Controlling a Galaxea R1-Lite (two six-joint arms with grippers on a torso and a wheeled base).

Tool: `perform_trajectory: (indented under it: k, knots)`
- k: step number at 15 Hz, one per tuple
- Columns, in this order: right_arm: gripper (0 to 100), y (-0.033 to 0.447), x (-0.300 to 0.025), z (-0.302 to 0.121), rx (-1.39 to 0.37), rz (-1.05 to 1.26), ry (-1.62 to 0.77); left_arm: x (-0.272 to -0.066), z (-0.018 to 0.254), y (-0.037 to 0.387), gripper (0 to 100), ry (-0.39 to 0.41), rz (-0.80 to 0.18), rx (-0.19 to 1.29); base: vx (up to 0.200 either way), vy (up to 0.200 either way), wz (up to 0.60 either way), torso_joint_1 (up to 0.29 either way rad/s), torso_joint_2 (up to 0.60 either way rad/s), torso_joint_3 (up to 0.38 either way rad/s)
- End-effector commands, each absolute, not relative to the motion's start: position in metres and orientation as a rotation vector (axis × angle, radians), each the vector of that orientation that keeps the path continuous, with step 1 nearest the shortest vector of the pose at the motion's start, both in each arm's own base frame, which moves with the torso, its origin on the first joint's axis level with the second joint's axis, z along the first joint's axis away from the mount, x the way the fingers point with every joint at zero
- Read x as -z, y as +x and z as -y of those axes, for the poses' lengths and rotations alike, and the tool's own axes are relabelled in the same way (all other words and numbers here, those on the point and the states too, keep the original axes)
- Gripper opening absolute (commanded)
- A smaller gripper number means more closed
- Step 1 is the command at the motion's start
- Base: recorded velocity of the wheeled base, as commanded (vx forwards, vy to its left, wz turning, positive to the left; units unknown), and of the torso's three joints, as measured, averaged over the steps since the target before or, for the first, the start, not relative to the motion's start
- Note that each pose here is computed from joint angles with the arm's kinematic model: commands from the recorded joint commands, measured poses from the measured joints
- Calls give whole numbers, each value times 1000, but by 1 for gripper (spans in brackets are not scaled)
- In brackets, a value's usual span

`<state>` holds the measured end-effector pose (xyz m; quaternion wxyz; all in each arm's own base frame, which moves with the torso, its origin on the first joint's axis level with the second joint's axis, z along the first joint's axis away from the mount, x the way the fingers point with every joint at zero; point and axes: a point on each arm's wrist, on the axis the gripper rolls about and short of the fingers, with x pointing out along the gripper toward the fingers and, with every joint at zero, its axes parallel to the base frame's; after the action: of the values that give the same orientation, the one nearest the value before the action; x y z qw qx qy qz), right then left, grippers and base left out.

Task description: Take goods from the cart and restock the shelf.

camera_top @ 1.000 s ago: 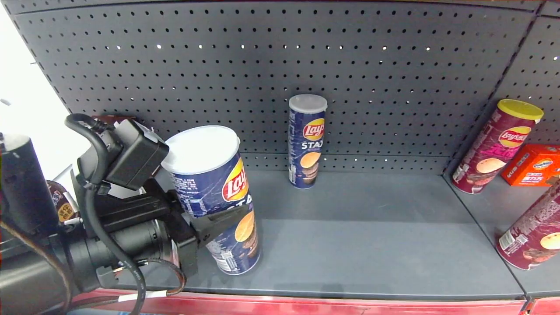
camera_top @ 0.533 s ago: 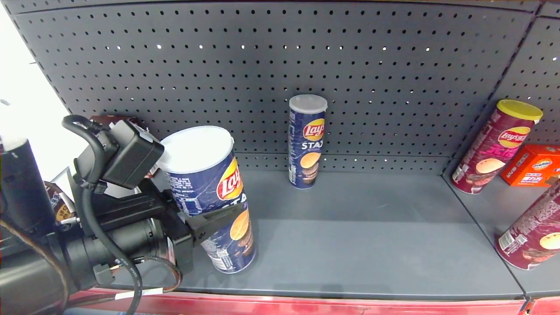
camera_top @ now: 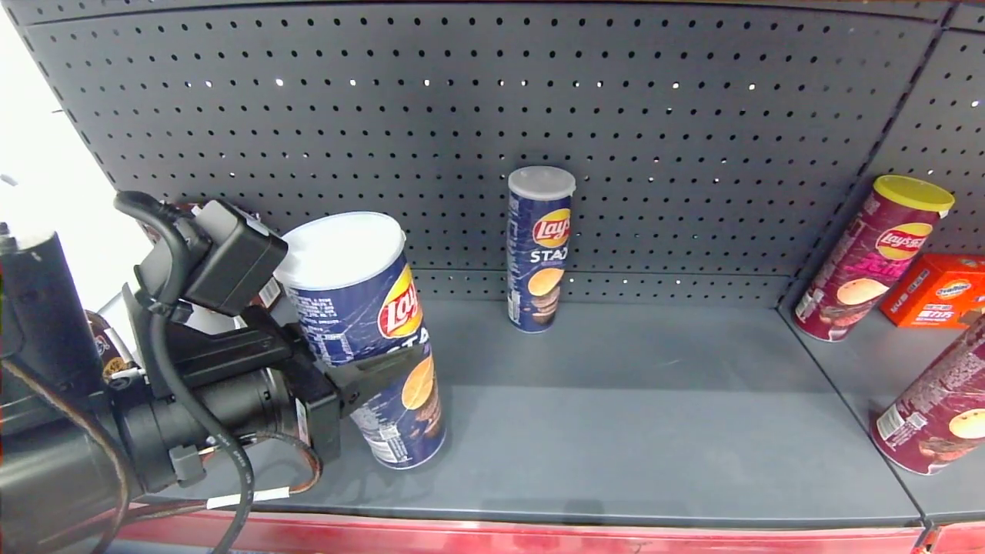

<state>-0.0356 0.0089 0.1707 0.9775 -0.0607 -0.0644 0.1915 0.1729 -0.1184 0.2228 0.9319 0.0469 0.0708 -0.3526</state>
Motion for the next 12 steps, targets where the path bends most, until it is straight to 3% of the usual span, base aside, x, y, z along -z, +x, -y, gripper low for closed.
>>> perform_trajectory:
  k: [1,12]
  knots:
    - [100,-20,-199,-10,-463,85,-120,-222,118,174,0,96,-150,715,0,0,0,0,0,0]
    - [100,80,-272,-30,-751,58,-202,-212,108,176,0,98,-184,672,0,0,0,0,0,0]
